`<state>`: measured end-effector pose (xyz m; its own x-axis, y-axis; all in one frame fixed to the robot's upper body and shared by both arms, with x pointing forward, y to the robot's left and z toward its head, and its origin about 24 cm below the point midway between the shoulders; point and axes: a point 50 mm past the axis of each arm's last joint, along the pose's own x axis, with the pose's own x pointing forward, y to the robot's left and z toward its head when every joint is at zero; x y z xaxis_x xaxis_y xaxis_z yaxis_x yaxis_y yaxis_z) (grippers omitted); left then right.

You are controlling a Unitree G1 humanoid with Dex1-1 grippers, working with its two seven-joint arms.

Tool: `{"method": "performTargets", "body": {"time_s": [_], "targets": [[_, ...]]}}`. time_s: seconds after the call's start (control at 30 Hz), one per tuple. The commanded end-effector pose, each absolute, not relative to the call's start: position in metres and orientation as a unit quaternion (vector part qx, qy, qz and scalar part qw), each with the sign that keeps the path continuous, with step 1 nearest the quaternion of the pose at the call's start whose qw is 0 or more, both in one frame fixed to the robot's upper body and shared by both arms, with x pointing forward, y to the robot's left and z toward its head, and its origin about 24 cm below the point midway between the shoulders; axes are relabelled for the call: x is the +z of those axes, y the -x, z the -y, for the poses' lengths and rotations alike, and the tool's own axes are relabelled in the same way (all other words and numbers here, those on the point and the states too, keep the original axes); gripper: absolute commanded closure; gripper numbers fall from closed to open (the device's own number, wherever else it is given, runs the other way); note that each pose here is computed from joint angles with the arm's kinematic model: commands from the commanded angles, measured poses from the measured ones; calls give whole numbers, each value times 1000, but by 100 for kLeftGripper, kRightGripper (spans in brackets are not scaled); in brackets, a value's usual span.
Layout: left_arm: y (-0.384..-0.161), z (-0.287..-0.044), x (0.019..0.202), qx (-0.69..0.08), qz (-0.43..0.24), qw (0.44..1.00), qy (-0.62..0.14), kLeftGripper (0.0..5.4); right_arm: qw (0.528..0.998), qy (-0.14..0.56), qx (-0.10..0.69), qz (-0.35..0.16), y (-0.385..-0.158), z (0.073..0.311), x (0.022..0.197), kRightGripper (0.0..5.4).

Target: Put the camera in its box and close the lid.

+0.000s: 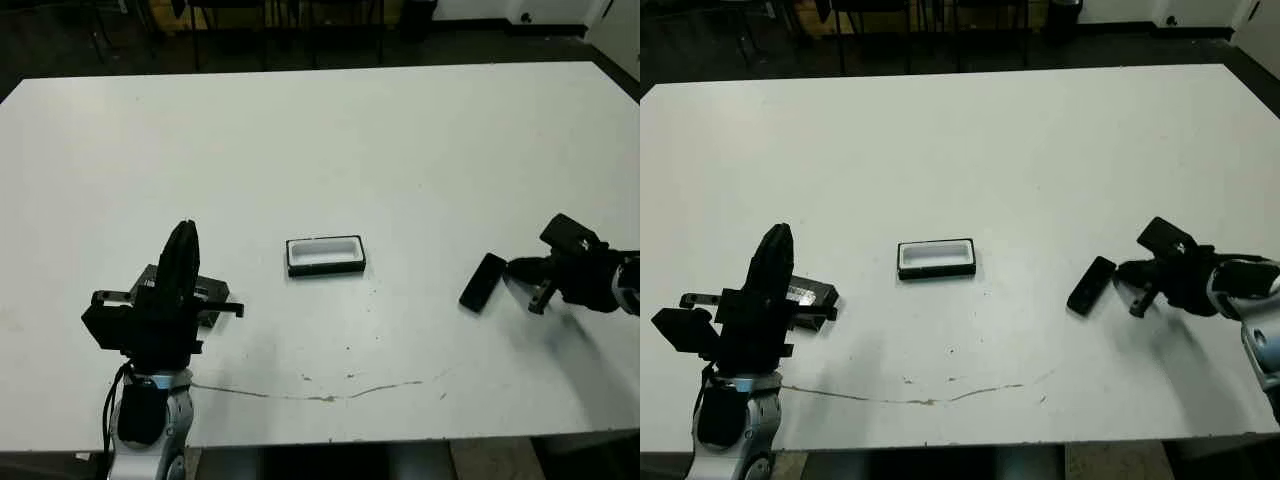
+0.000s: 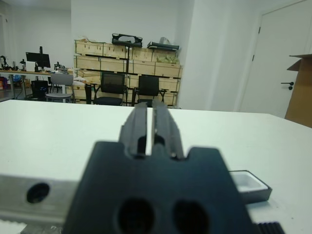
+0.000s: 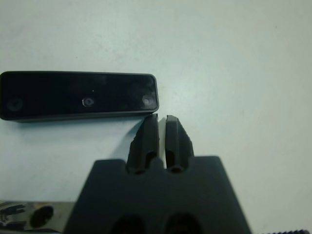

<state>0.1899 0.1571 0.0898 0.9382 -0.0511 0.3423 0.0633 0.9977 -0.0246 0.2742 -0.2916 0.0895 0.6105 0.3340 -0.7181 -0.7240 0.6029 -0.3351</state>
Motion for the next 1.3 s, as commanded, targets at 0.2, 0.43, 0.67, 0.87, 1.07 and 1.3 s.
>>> {"method": "performTargets", "body": {"time_s": [0.2, 0.43, 0.67, 0.87, 1.07, 1.3], "targets": [[-187, -159, 82, -24, 156, 987, 14, 538, 827, 293, 338, -339, -268, 284, 67, 540], [-188, -157, 81, -26, 156, 987, 18, 538, 826, 272, 353, -344, -270, 270, 68, 540], [-189, -156, 81, -24, 155, 988, 18, 538, 830, 275, 374, -309, -277, 253, 66, 540], [-190, -155, 79, -24, 156, 987, 22, 538, 830, 282, 370, -307, -282, 244, 61, 540], [-189, -156, 78, -23, 157, 987, 27, 538, 830, 316, 354, -293, -283, 245, 62, 540], [-189, -156, 76, -26, 157, 987, 34, 538, 846, 321, 318, -283, -284, 267, 69, 540]]}}
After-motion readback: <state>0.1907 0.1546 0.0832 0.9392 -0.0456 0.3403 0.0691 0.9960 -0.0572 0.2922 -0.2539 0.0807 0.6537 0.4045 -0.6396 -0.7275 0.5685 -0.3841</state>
